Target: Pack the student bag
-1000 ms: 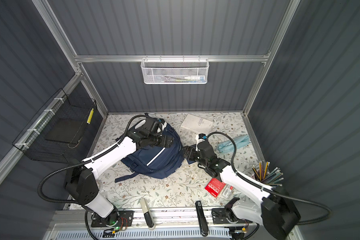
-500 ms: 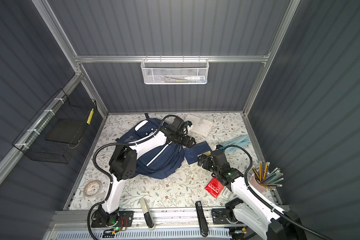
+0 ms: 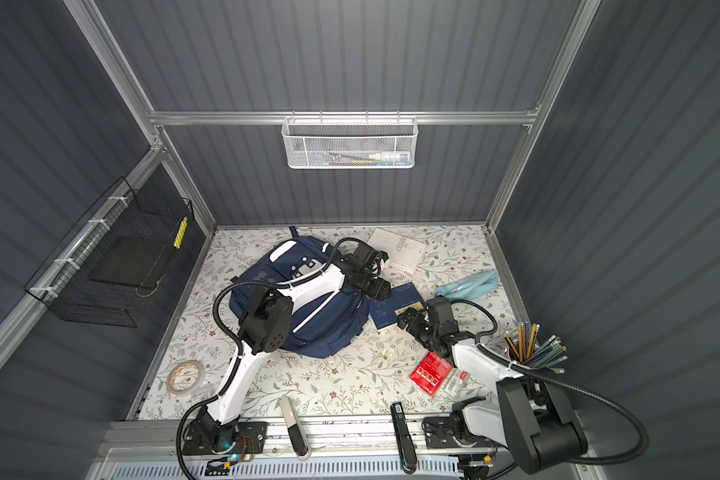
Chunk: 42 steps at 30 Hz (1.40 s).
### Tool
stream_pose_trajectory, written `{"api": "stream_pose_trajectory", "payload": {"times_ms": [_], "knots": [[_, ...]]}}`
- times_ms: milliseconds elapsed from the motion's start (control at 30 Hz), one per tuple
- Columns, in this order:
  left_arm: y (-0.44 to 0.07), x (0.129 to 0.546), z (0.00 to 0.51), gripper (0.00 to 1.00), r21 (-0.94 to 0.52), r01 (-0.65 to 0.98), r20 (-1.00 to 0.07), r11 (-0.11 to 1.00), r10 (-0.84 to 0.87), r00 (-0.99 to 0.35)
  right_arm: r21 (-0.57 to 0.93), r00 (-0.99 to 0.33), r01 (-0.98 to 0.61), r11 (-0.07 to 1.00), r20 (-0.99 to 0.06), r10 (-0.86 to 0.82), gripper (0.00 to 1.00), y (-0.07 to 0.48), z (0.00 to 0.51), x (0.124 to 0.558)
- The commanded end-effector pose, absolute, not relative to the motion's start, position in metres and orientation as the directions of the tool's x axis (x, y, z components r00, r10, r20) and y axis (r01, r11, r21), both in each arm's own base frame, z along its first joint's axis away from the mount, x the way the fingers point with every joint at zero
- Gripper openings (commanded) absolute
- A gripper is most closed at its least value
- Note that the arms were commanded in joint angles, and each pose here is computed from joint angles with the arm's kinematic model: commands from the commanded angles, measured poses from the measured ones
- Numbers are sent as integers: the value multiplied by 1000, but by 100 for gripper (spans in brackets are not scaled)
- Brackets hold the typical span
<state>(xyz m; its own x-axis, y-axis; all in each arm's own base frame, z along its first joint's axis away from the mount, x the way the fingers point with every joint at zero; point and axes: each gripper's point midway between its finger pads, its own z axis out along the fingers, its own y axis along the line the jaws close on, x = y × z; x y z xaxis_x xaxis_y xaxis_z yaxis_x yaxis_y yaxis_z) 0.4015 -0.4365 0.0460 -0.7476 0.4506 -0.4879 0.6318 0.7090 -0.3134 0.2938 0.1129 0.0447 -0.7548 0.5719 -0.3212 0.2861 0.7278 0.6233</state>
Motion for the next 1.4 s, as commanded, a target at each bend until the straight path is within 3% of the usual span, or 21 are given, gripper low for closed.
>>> {"api": "stream_pose_trajectory", "payload": {"times_ms": [0,100,333,467,600,700,767,867,933,1033,1067,1167,1267,1367], "knots": [[-422,386,3,76,-335,543,-344,770,437,-831,681,-739,294,671,-284,611,93,116,45,310],[-426,377,-2,75,-395,518,-328,758,410,-851,687,-735,291,666,-285,615,92,116,40,319],[-438,333,7,61,-594,411,-225,691,347,-910,688,-750,288,666,-270,604,88,119,29,333],[-438,316,27,53,-627,392,-235,673,317,-919,673,-756,281,684,-283,590,83,115,27,335],[-442,309,42,50,-668,393,-255,632,301,-919,687,-793,235,688,-274,545,69,119,26,332],[-452,308,45,50,-708,381,-258,595,284,-923,687,-825,216,694,-252,506,51,124,22,330],[-453,309,40,58,-705,372,-248,603,281,-927,696,-844,198,691,-237,481,44,129,21,328],[-453,312,37,59,-706,358,-251,611,257,-933,700,-855,175,692,-241,460,38,131,19,323],[-454,312,36,55,-711,354,-252,608,250,-935,700,-861,152,698,-253,441,30,133,20,321],[-456,313,41,34,-720,363,-268,591,244,-932,691,-857,145,708,-270,439,20,130,23,322],[-456,314,43,34,-719,363,-273,593,239,-932,687,-857,146,712,-272,438,15,129,23,322],[-454,316,48,35,-704,366,-280,609,236,-930,685,-855,136,715,-283,434,5,127,28,323],[-454,317,52,36,-704,370,-287,606,233,-929,692,-851,118,713,-300,432,1,127,36,325],[-456,319,62,47,-713,378,-309,591,219,-926,702,-848,80,707,-324,418,0,130,48,326]]}}
